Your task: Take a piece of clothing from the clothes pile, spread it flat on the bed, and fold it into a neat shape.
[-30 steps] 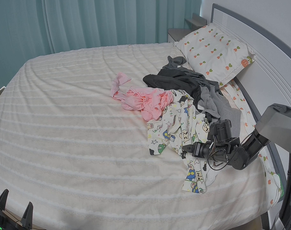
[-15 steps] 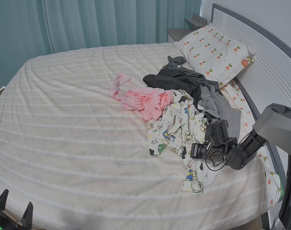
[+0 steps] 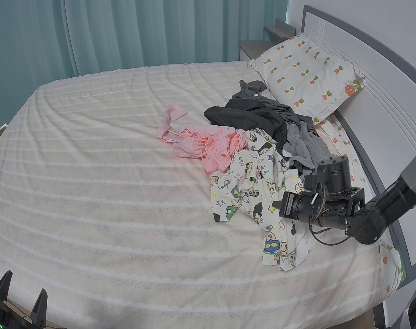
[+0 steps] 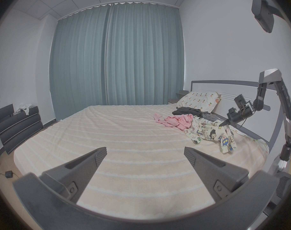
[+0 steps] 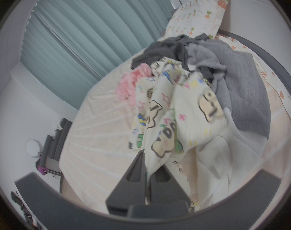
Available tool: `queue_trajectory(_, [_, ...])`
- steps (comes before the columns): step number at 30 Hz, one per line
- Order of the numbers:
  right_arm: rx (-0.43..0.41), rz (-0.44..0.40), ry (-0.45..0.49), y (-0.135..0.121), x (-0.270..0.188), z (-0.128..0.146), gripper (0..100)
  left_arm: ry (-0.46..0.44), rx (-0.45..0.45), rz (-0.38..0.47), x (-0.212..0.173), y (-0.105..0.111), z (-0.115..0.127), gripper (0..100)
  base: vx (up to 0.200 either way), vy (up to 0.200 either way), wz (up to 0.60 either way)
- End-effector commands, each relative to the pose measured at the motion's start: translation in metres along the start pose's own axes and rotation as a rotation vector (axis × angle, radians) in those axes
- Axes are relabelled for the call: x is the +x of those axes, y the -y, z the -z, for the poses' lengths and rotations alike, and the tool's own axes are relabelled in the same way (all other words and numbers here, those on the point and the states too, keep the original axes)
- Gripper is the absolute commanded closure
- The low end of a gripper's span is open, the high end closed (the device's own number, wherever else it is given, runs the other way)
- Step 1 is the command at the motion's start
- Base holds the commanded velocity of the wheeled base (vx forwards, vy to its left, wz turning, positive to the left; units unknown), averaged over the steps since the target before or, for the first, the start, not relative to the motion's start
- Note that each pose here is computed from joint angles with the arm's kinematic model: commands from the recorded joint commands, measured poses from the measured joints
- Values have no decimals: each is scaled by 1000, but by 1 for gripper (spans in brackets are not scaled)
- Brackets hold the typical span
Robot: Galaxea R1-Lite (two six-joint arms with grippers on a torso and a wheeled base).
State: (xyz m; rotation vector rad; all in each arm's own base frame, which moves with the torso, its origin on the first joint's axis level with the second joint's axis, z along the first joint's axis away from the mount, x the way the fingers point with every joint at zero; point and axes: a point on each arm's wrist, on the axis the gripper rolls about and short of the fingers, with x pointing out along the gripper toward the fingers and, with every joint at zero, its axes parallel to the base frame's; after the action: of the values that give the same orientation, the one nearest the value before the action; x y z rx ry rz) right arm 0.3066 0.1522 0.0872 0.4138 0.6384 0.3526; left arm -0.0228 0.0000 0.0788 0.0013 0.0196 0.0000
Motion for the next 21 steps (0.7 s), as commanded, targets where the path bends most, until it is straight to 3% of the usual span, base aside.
queue_trajectory(1, [0,-163,119,-30,-60,-23,100,7,8,0,0,0,3,0,0,0,0])
queue_trajectory(3, [0,-163,119,-30,-60,-23,100,7,8,0,0,0,3,0,0,0,0])
queue_trajectory(4, [-18,-237,164,-46,-86,-28,100,12,2,2,-1,0,3,0,0,0,0])
queue_trajectory(7, [-34,-307,192,-57,-104,-34,100,12,3,0,-1,0,3,0,0,0,0])
queue_trajectory(8, [-52,-376,212,-69,-121,-37,100,12,16,-2,-1,0,3,0,0,0,0])
queue_trajectory(12, [-79,-483,261,-89,-148,-45,100,17,-6,3,-1,0,2,0,0,0,0])
queue_trajectory(14, [-89,-521,271,-98,-155,-48,100,69,-27,12,-4,0,-13,0,0,0,0])
queue_trajectory(15, [-101,-561,283,-111,-165,-55,100,191,-127,43,-13,0,-72,0,0,0,0])
queue_trajectory(17, [-112,-612,283,-128,-178,-62,100,253,-295,95,-13,-1,-137,0,0,0,0])
queue_trajectory(18, [-112,-612,283,-128,-178,-62,100,253,-295,95,-13,-1,-137,0,0,0,0])
queue_trajectory(19, [-119,-649,281,-141,-191,-68,100,222,-324,157,-2,1,-159,0,0,0,0])
queue_trajectory(20, [-119,-649,281,-141,-191,-68,100,222,-324,157,-2,1,-159,0,0,0,0])
queue_trajectory(21, [-128,-688,275,-154,-203,-73,100,142,-294,296,11,4,-160,0,0,0,0])
